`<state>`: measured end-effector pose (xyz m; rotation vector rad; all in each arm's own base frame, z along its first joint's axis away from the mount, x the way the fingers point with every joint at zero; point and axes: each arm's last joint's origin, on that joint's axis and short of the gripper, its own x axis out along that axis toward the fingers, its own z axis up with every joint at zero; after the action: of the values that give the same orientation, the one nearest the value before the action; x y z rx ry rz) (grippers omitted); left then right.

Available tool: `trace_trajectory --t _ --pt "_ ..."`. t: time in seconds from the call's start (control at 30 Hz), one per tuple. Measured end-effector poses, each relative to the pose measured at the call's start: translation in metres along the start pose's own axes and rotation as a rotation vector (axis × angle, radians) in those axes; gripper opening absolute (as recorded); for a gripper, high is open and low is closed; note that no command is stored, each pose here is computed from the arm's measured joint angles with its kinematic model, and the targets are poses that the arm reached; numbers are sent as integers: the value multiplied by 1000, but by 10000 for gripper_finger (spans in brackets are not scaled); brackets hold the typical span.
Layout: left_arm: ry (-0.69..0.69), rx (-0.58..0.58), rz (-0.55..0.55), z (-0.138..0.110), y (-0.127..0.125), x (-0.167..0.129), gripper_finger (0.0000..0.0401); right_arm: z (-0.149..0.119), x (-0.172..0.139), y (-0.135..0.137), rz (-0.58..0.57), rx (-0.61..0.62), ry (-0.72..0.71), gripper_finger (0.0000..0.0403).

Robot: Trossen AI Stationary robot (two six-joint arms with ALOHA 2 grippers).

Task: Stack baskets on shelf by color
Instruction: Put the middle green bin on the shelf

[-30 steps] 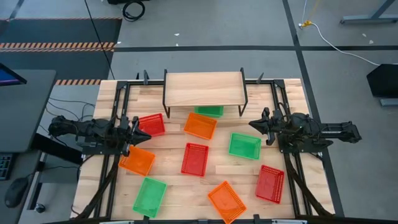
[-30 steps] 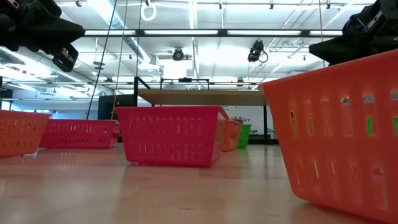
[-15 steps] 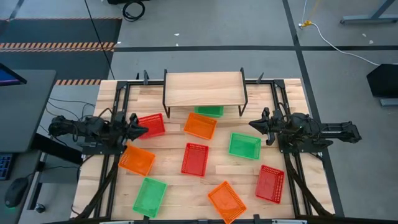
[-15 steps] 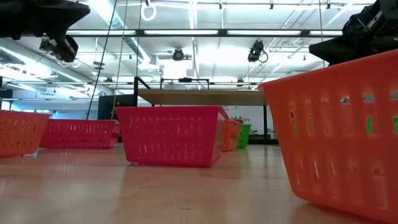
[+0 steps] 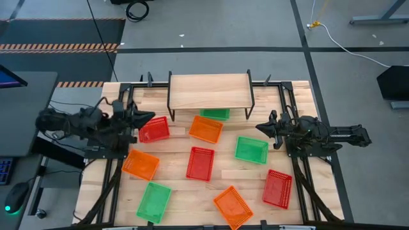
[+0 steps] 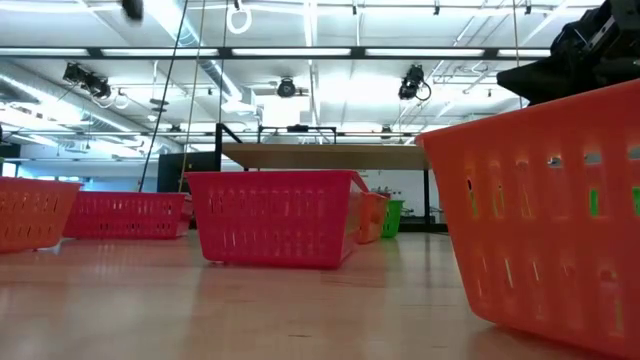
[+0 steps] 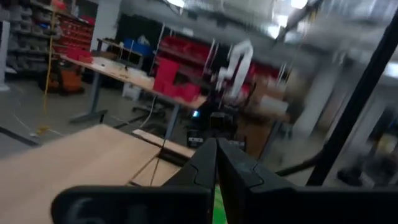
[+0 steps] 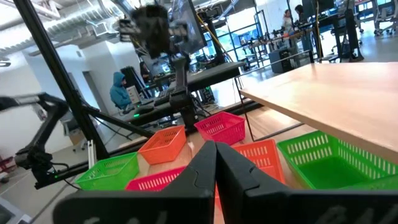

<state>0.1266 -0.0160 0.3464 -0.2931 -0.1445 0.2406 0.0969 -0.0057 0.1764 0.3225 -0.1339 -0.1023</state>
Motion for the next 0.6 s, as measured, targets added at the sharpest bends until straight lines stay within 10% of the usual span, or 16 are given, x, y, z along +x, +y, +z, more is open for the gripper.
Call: trace_trajectory --t 0.33,0.6 --pt "165 13 94 90 -64 76 17 47 -12 12 137 167 -477 12" --pt "77 92 202 127 -75 115 35 130 -25 32 -31 29 -681 12"
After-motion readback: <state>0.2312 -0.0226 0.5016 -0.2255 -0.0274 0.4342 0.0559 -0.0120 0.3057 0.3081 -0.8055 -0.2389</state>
